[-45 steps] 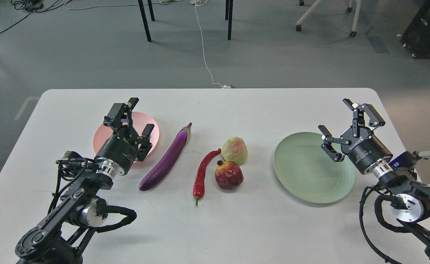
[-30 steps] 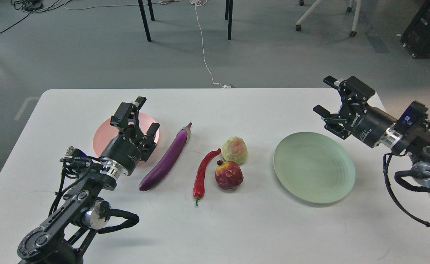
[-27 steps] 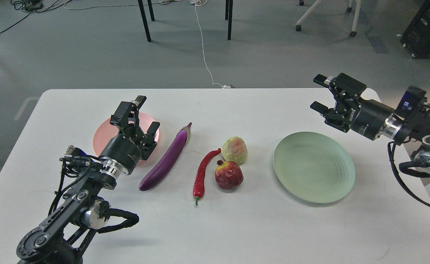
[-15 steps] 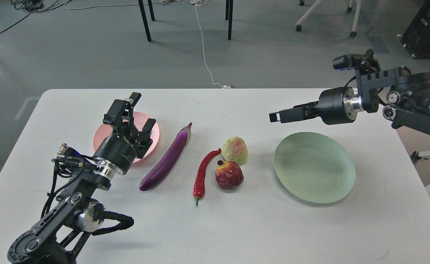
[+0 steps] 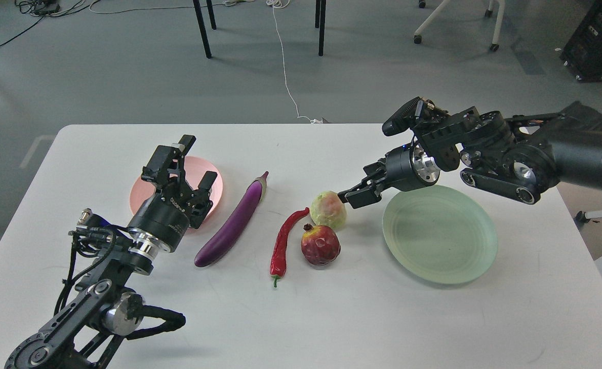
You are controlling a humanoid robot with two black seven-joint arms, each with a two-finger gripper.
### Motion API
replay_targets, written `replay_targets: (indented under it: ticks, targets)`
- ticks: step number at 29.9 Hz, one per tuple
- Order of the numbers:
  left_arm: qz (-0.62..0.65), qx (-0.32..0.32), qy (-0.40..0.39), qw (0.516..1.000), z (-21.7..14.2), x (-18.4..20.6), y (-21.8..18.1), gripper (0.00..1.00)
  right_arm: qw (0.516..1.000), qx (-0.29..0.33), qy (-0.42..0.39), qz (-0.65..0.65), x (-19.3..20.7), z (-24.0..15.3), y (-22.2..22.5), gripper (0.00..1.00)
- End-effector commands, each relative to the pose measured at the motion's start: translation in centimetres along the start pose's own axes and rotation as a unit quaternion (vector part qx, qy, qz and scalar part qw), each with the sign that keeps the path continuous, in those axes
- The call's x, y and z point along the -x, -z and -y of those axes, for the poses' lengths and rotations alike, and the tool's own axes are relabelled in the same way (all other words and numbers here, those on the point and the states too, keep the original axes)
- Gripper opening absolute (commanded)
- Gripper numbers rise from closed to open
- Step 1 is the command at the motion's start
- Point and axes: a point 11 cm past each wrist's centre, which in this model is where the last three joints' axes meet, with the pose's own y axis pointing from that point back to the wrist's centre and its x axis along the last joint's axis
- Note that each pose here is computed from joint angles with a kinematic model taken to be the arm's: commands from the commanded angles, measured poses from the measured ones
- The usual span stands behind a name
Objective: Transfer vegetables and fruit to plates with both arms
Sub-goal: 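Lower the right gripper and grasp the pale peach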
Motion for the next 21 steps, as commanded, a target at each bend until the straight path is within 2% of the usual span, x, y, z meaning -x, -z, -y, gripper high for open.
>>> replay_targets:
  ticks: [1, 16, 21]
  targets:
    - [0.0, -0.001, 0.0, 1.0, -0.1, 0.0, 0.1, 0.98, 1.0, 0.004, 0.013, -0.014, 0.1, 0.8, 0.2, 0.99]
    - [-0.005, -0.005, -0.006, 1.0, -0.8, -0.1, 0.4, 0.98, 0.999, -0.007, -0.01, -0.044, 0.0, 4.3, 1.9, 0.98]
    - [-0.005, -0.005, -0.006, 1.0, -0.8, -0.1, 0.4, 0.98, 0.999, -0.007, -0.009, -0.044, 0.8, 5.1, 2.0, 0.94]
